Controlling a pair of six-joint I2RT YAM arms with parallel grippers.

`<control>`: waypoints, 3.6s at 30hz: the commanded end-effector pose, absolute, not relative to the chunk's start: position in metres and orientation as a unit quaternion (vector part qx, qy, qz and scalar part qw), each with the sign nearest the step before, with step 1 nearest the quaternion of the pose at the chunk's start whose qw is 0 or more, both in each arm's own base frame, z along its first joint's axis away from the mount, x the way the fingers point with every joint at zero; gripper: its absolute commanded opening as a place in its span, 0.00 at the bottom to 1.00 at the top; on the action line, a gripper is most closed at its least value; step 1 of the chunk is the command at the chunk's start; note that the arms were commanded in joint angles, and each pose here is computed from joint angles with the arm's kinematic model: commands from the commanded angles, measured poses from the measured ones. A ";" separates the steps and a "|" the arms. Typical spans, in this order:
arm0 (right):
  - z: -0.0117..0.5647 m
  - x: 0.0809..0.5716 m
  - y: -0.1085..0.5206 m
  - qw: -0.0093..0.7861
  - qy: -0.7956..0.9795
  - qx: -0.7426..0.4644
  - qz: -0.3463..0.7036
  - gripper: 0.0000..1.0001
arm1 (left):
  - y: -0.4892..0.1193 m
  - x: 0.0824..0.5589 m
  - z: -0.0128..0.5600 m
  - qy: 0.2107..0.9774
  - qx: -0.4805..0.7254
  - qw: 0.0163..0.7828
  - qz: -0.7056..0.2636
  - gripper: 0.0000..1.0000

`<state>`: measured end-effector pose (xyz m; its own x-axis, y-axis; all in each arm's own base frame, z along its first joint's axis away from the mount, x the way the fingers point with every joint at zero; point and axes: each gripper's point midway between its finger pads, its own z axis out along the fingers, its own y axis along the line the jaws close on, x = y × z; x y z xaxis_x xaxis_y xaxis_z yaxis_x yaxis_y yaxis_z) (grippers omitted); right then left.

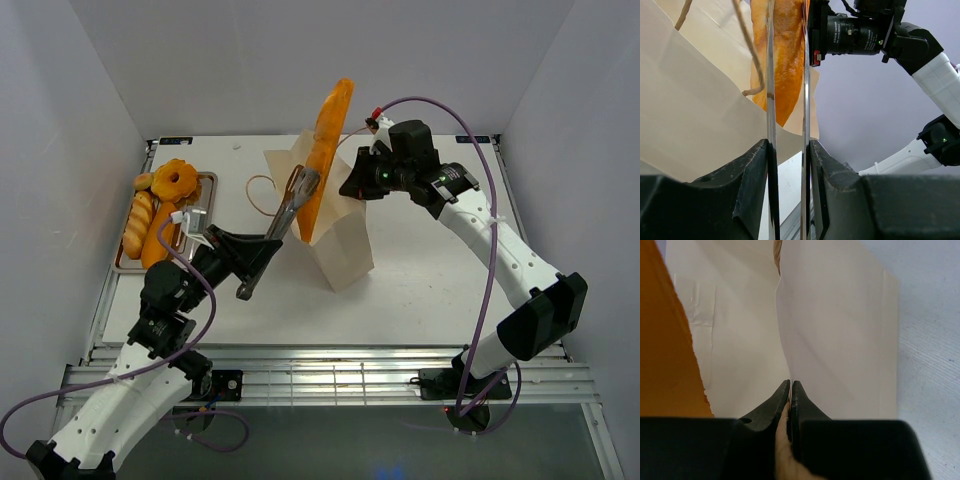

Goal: Place the fake bread into the paper bag
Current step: Place the fake bread in the paper bag, then pick up the fake bread from the plate.

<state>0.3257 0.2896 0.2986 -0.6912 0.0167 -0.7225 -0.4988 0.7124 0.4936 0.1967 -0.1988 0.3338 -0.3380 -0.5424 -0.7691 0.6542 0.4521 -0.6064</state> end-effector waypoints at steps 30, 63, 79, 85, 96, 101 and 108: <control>0.312 0.326 0.284 0.380 0.829 -0.143 0.384 0.08 | -0.184 0.177 0.425 0.560 0.049 0.625 -0.542 0.33; 0.270 0.349 0.222 0.327 0.854 -0.101 0.391 0.08 | -0.095 0.245 0.348 0.748 -0.169 0.598 -0.232 0.34; 0.283 0.339 0.221 0.349 0.840 -0.125 0.397 0.08 | -0.053 0.287 0.250 0.818 -0.250 0.500 -0.138 0.38; 0.282 0.337 0.223 0.346 0.838 -0.130 0.403 0.09 | -0.017 0.295 0.231 0.801 -0.294 0.484 -0.194 0.36; 0.284 0.334 0.230 0.338 0.828 -0.137 0.426 0.11 | 0.011 0.284 0.244 0.725 -0.388 0.484 -0.299 0.35; 0.284 0.331 0.232 0.336 0.824 -0.141 0.433 0.15 | 0.005 0.285 0.245 0.687 -0.421 0.479 -0.349 0.40; 0.277 0.334 0.232 0.325 0.830 -0.137 0.432 0.18 | 0.004 0.282 0.224 0.648 -0.487 0.446 -0.378 0.41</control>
